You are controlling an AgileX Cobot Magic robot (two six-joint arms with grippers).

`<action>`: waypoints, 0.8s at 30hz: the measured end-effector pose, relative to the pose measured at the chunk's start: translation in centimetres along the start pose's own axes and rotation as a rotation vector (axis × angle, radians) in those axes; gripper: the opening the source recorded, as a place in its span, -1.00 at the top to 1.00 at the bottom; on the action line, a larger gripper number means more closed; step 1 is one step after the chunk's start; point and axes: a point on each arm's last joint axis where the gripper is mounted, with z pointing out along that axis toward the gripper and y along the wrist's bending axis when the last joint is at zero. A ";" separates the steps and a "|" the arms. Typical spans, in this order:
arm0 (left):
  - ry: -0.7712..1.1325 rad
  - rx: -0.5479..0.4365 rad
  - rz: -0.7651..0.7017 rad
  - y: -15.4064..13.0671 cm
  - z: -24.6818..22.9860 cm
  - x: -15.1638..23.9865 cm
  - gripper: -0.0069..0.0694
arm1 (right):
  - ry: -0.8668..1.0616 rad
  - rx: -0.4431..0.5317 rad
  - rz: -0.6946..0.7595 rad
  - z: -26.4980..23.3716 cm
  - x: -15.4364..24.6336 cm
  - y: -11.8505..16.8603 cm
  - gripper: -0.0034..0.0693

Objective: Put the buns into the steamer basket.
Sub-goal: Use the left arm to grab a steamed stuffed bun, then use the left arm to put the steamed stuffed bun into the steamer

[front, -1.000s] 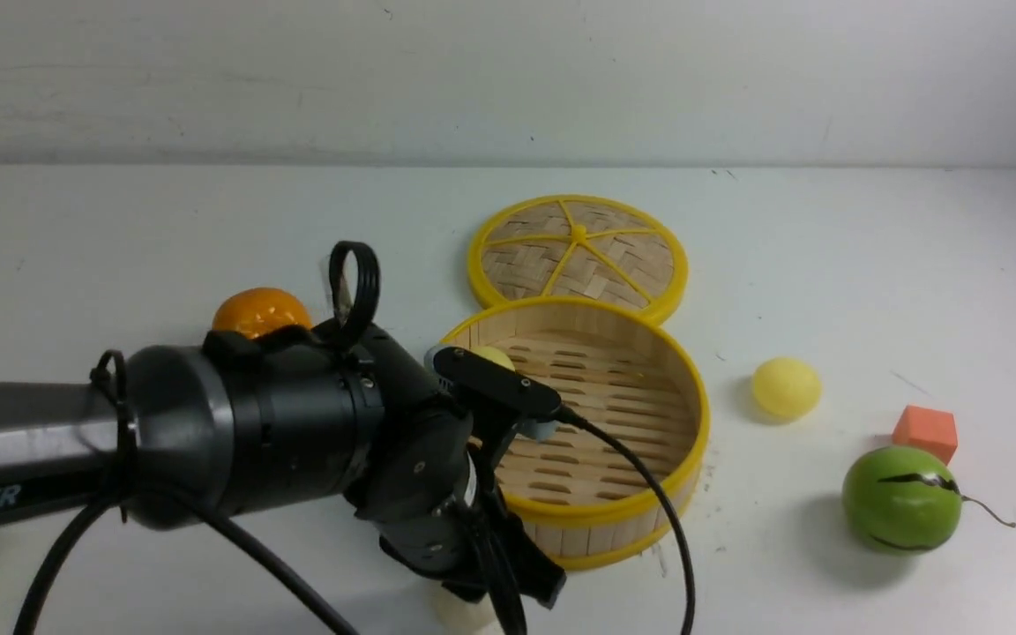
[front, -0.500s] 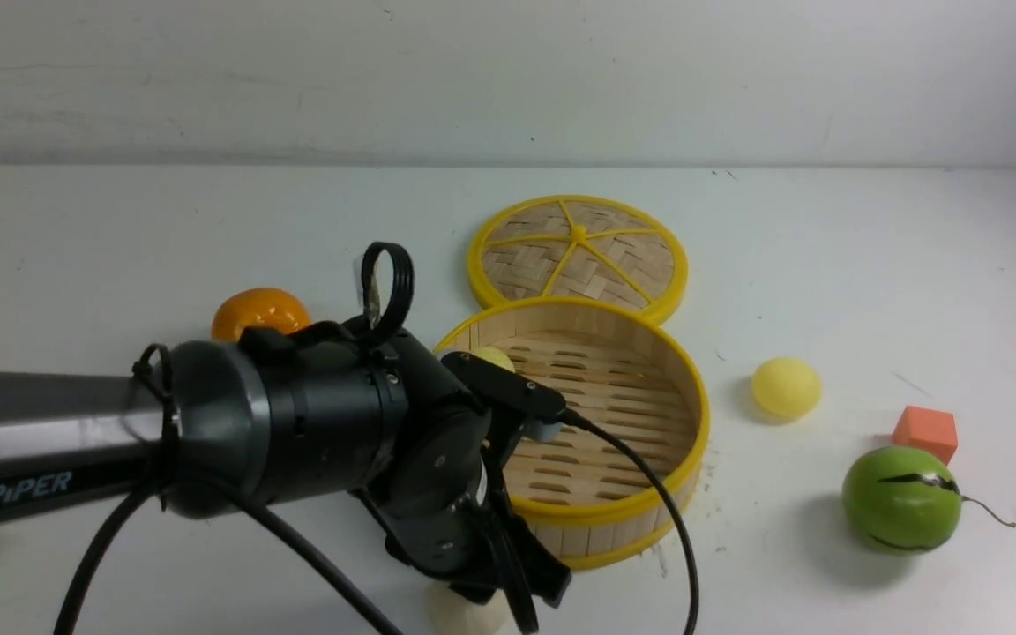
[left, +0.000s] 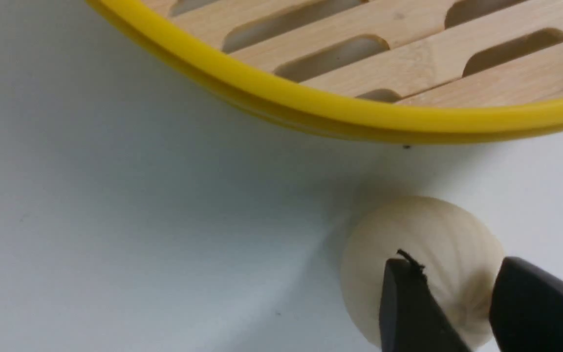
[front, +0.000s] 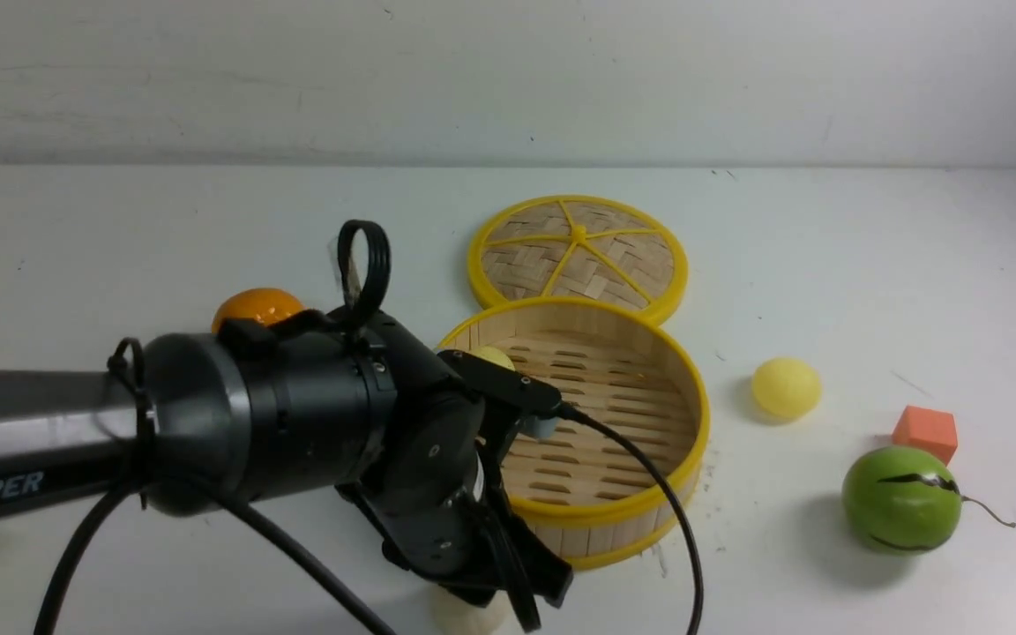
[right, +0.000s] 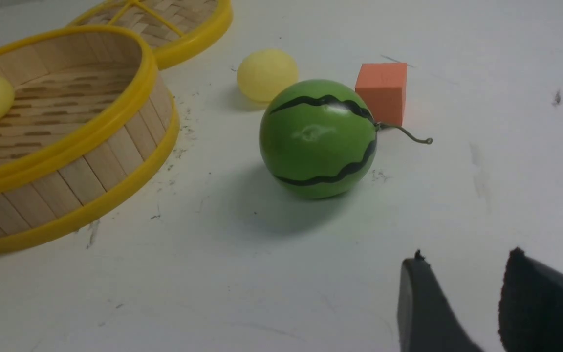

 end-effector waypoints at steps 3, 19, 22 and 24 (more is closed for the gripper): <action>0.006 -0.003 0.004 0.0 0.6 0.0 0.19 | 0.000 0.000 0.000 0.0 0.0 0.0 0.25; 0.071 -0.028 0.004 0.1 0.3 0.3 0.85 | 0.000 0.000 0.000 0.0 0.0 0.0 0.25; 0.133 -0.043 -0.008 0.3 -1.5 0.4 0.85 | 0.000 0.000 0.000 0.0 0.0 0.0 0.25; 0.134 -0.038 -0.001 0.3 -3.3 0.1 0.85 | 0.000 0.000 0.000 0.0 0.0 0.0 0.25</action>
